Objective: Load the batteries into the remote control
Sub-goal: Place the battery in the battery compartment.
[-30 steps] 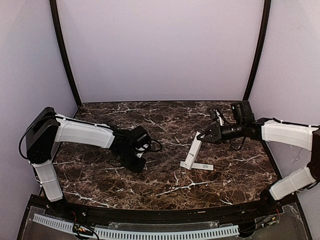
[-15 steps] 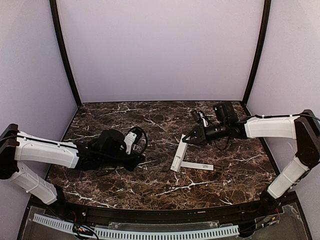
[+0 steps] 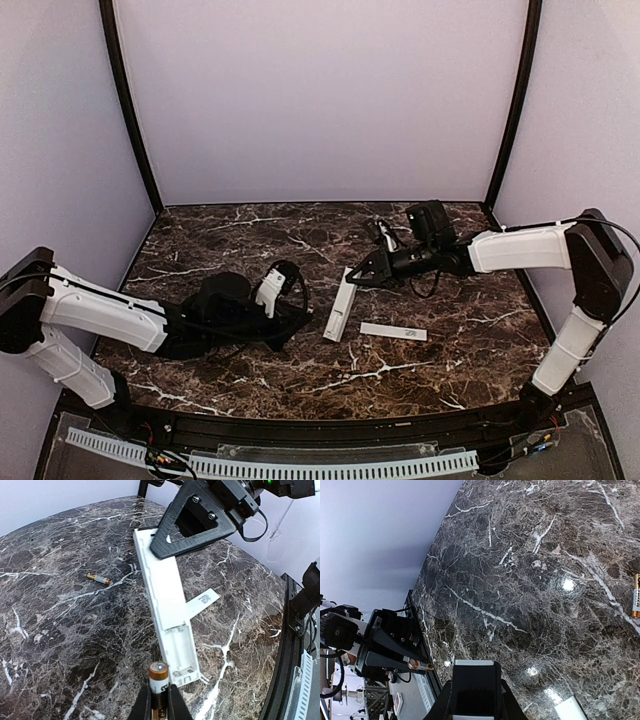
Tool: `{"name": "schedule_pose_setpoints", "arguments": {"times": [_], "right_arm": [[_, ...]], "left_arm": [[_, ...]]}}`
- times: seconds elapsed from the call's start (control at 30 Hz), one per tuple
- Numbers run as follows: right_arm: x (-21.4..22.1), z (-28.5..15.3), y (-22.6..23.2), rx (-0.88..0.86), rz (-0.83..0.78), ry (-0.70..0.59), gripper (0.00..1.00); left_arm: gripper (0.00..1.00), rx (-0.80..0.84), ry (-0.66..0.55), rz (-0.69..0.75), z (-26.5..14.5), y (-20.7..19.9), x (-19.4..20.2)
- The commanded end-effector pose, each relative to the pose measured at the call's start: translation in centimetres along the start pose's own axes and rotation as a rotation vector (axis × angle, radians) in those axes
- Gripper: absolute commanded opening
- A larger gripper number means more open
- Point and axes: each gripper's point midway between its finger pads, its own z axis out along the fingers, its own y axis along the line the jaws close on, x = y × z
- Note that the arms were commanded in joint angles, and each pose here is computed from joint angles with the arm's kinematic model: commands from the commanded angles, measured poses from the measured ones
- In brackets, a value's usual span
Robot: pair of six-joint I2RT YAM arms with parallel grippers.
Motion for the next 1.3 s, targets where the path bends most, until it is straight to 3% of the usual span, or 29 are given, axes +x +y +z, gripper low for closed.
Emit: {"name": "schedule_pose_setpoints", "arguments": {"times": [0.0, 1.27], "right_arm": [[-1.1, 0.5, 1.8, -0.051, -0.033, -0.019, 0.00], [-0.9, 1.6, 2.0, -0.075, 0.008, -0.001, 0.00]], "left_arm": [[0.00, 0.014, -0.036, 0.047, 0.5, -0.8, -0.5], [0.01, 0.056, -0.057, 0.075, 4.0, -2.1, -0.7]]}}
